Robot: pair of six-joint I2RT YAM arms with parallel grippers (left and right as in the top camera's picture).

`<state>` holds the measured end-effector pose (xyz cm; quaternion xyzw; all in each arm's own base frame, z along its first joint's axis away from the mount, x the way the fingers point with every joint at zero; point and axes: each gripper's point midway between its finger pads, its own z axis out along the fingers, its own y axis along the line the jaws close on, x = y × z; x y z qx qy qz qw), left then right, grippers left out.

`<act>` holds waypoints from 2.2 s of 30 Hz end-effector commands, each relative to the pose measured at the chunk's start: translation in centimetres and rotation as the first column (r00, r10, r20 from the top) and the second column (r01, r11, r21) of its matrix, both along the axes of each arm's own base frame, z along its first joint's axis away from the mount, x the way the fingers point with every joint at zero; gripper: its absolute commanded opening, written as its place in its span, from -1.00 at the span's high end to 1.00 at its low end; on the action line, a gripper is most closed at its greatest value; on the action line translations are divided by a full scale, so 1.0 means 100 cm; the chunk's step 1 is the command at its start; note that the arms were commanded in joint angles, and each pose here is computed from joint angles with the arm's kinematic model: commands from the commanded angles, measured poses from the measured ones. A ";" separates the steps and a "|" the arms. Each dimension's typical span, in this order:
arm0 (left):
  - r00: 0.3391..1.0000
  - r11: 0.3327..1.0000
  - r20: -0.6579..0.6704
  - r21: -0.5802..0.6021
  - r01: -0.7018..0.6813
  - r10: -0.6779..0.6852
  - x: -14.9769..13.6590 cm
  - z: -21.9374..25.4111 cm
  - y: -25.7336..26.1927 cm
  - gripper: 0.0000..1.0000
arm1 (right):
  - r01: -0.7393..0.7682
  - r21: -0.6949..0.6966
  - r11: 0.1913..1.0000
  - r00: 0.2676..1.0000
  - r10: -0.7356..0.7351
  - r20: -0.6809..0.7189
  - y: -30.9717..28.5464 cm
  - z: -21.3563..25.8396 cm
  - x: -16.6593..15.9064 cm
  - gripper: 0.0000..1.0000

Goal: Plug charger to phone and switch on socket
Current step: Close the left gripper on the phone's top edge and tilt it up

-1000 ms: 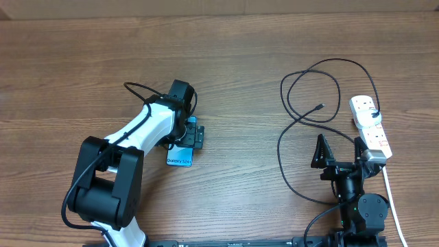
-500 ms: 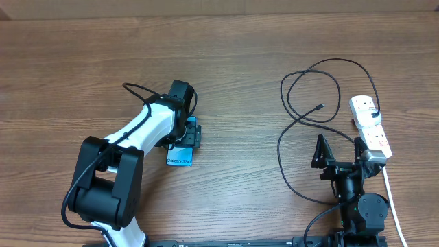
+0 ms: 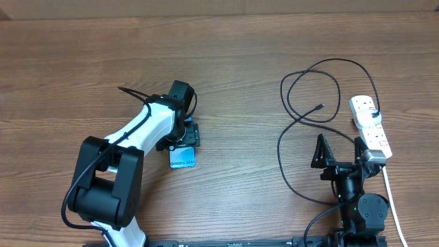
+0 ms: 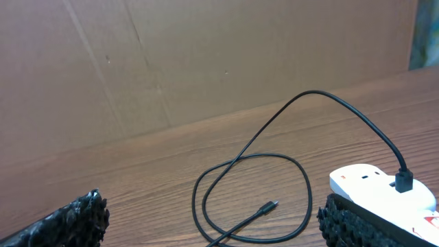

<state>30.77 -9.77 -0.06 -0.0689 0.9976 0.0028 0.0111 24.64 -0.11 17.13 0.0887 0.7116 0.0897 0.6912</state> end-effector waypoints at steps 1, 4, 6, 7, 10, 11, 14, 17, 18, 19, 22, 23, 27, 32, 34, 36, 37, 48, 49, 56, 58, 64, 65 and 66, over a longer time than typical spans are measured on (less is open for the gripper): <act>0.999 0.998 0.002 0.043 -0.036 0.036 0.003 -0.005 0.007 -0.77 | 0.004 -0.008 1.000 1.000 -0.004 0.004 -0.001 -0.002 0.000 -0.99; 0.999 0.998 0.006 0.042 -0.036 0.036 0.004 -0.005 0.007 -0.96 | 0.004 -0.008 1.000 1.000 -0.004 0.004 -0.001 -0.002 0.000 -1.00; 0.999 0.998 0.009 0.041 -0.036 0.036 0.004 -0.005 0.007 -1.00 | 0.004 -0.008 1.000 1.000 -0.004 0.004 -0.001 -0.002 0.000 -0.99; 0.999 0.999 0.011 0.040 -0.035 0.035 0.005 -0.005 0.007 -0.99 | 0.004 -0.008 1.000 1.000 -0.004 0.004 -0.001 -0.002 0.000 -1.00; 1.000 0.999 0.022 0.036 -0.022 0.021 0.008 -0.005 0.006 -1.00 | 0.004 -0.008 1.000 1.000 -0.004 0.004 -0.001 -0.002 0.000 -1.00; 0.999 0.999 0.025 0.036 -0.022 0.021 0.009 -0.005 0.005 -0.99 | 0.004 -0.008 1.000 1.000 -0.004 0.004 -0.001 -0.002 0.000 -1.00; 0.999 0.999 0.030 0.035 -0.022 0.021 0.010 -0.005 0.005 -0.99 | 0.004 -0.008 1.000 1.000 -0.004 0.004 -0.001 -0.002 0.000 -1.00; 0.999 0.999 0.031 0.042 -0.022 0.021 0.010 -0.005 0.006 -0.99 | 0.004 -0.008 1.000 1.000 -0.004 0.004 -0.001 -0.002 0.000 -1.00; 0.999 0.999 0.031 0.042 -0.022 0.021 0.010 -0.006 0.006 -1.00 | 0.004 -0.008 1.000 1.000 -0.004 0.004 -0.001 -0.002 0.000 -1.00; 0.999 0.999 0.032 0.041 -0.022 0.021 0.010 -0.006 0.006 -1.00 | 0.004 -0.008 1.000 1.000 -0.004 0.004 -0.001 -0.002 0.000 -1.00; 0.999 0.999 0.033 0.041 -0.023 0.021 0.011 -0.006 0.006 -0.99 | 0.004 -0.008 1.000 1.000 -0.004 0.004 -0.001 -0.002 0.000 -1.00; 0.999 0.999 0.034 0.041 -0.022 0.021 0.011 -0.006 0.006 -1.00 | 0.004 -0.008 1.000 1.000 -0.004 0.004 -0.001 -0.002 0.000 -1.00; 1.000 0.997 0.025 0.072 -0.018 0.016 0.010 -0.011 0.011 -1.00 | 0.004 -0.008 1.000 1.000 -0.004 0.004 -0.001 -0.002 0.000 -1.00; 0.998 0.995 -0.067 0.097 0.009 -0.003 -0.003 -0.040 0.014 -1.00 | 0.004 -0.008 1.000 1.000 -0.004 0.004 -0.001 -0.002 0.000 -1.00; 0.995 0.994 -0.103 0.107 0.012 -0.001 -0.009 -0.050 0.016 -1.00 | 0.004 -0.008 1.000 1.000 -0.004 0.004 -0.001 -0.002 0.000 -0.99; 0.991 0.993 -0.131 0.115 0.015 0.000 -0.014 -0.056 0.017 -1.00 | 0.004 -0.008 1.000 1.000 -0.004 0.004 -0.001 -0.002 0.000 -1.00; 0.990 0.993 -0.141 0.114 0.016 0.000 -0.016 -0.058 0.017 -0.99 | 0.004 -0.008 1.000 1.000 -0.004 0.004 -0.001 -0.002 0.000 -1.00; 0.985 0.995 -0.174 0.101 0.020 -0.002 -0.023 -0.059 0.016 -1.00 | 0.004 -0.008 1.000 1.000 -0.004 0.004 -0.001 -0.002 0.000 -1.00; 0.984 0.994 -0.178 0.104 0.021 -0.002 -0.024 -0.058 0.016 -0.99 | 0.004 -0.008 1.000 1.000 -0.004 0.004 -0.001 -0.002 0.000 -1.00; 0.979 0.993 -0.204 0.111 0.027 -0.004 -0.030 -0.057 0.018 -0.73 | 0.004 -0.008 1.000 1.000 -0.004 0.004 -0.001 -0.002 0.000 -1.00; 0.977 0.993 -0.211 0.113 0.027 -0.003 -0.032 -0.057 0.019 -0.61 | 0.004 -0.008 1.000 1.000 -0.004 0.004 -0.001 -0.002 0.000 -1.00; 0.969 0.992 -0.245 0.117 0.052 -0.022 -0.040 -0.055 0.021 -1.00 | 0.004 -0.008 1.000 1.000 -0.004 0.004 -0.001 -0.002 0.000 -1.00; 0.968 0.991 -0.250 0.116 0.060 -0.029 -0.041 -0.055 0.021 -0.99 | 0.004 -0.008 1.000 1.000 -0.004 0.004 -0.001 -0.002 0.000 -1.00; 0.965 0.991 -0.258 0.107 0.078 -0.048 -0.042 -0.054 0.021 -1.00 | 0.004 -0.008 1.000 1.000 -0.004 0.004 -0.001 -0.002 0.000 -1.00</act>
